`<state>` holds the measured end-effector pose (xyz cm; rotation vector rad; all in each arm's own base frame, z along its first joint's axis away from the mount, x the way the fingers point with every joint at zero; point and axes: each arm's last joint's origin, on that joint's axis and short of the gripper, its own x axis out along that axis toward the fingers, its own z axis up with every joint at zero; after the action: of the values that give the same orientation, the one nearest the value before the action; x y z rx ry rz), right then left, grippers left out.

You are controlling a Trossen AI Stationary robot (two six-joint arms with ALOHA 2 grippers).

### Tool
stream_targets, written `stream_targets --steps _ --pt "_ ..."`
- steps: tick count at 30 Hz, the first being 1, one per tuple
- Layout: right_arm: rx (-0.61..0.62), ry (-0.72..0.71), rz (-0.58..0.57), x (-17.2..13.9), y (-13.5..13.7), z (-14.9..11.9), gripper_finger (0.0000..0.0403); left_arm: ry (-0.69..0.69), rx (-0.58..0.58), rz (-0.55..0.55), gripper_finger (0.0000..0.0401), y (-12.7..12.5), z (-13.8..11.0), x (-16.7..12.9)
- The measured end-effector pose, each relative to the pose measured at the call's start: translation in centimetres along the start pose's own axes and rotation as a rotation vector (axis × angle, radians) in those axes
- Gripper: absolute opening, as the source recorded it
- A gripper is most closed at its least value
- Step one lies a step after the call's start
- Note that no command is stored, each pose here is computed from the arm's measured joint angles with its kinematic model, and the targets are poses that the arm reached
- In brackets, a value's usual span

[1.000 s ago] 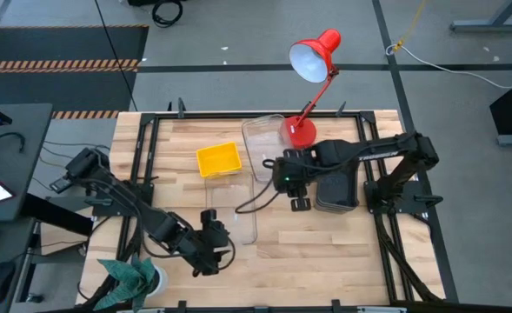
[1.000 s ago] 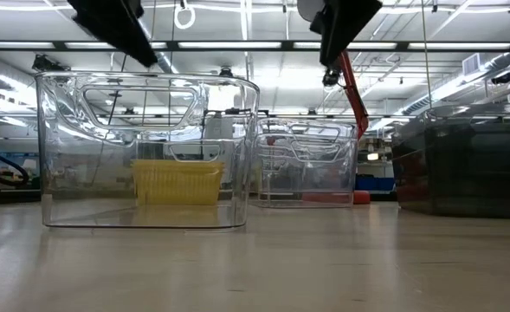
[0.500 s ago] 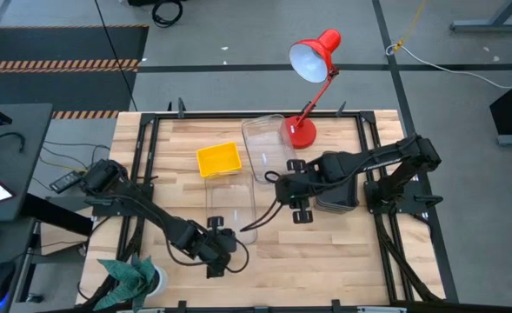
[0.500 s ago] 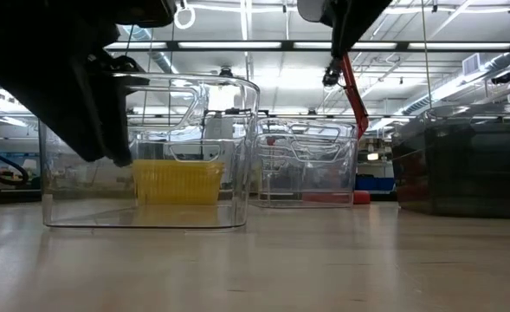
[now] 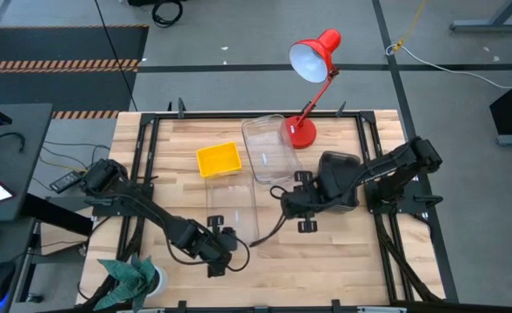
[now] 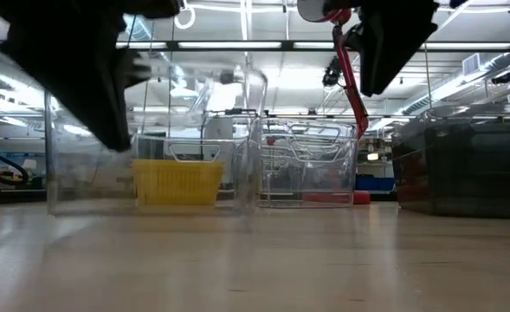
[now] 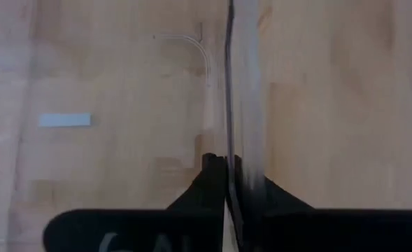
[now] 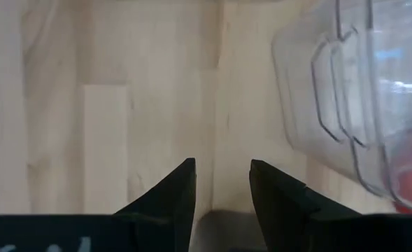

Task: Stack baskets by color
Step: Stack the bottom transparent bin on the stacked transparent bins

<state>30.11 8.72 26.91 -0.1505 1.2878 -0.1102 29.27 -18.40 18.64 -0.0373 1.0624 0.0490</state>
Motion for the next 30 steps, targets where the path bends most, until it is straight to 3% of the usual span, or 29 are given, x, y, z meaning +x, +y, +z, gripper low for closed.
stream_targets --steps 5,13,21,30 --pt "0.011 -0.06 -0.085 -1.4 0.6 -1.3 0.014 0.011 0.05 0.024 0.0007 -0.5 2.1 -2.5" --pt "0.135 -0.266 -0.105 -2.7 1.3 -5.4 0.014 -0.077 0.139 0.207 0.0006 0.4 5.5 -6.2" --pt "0.199 -0.45 -0.065 -3.8 1.6 -7.7 0.014 -0.124 0.096 0.293 0.0007 4.5 9.1 -6.4" --pt "0.17 -0.563 -0.201 -5.1 2.1 -8.5 0.014 -0.267 -0.003 0.365 0.0009 8.8 12.9 -6.9"
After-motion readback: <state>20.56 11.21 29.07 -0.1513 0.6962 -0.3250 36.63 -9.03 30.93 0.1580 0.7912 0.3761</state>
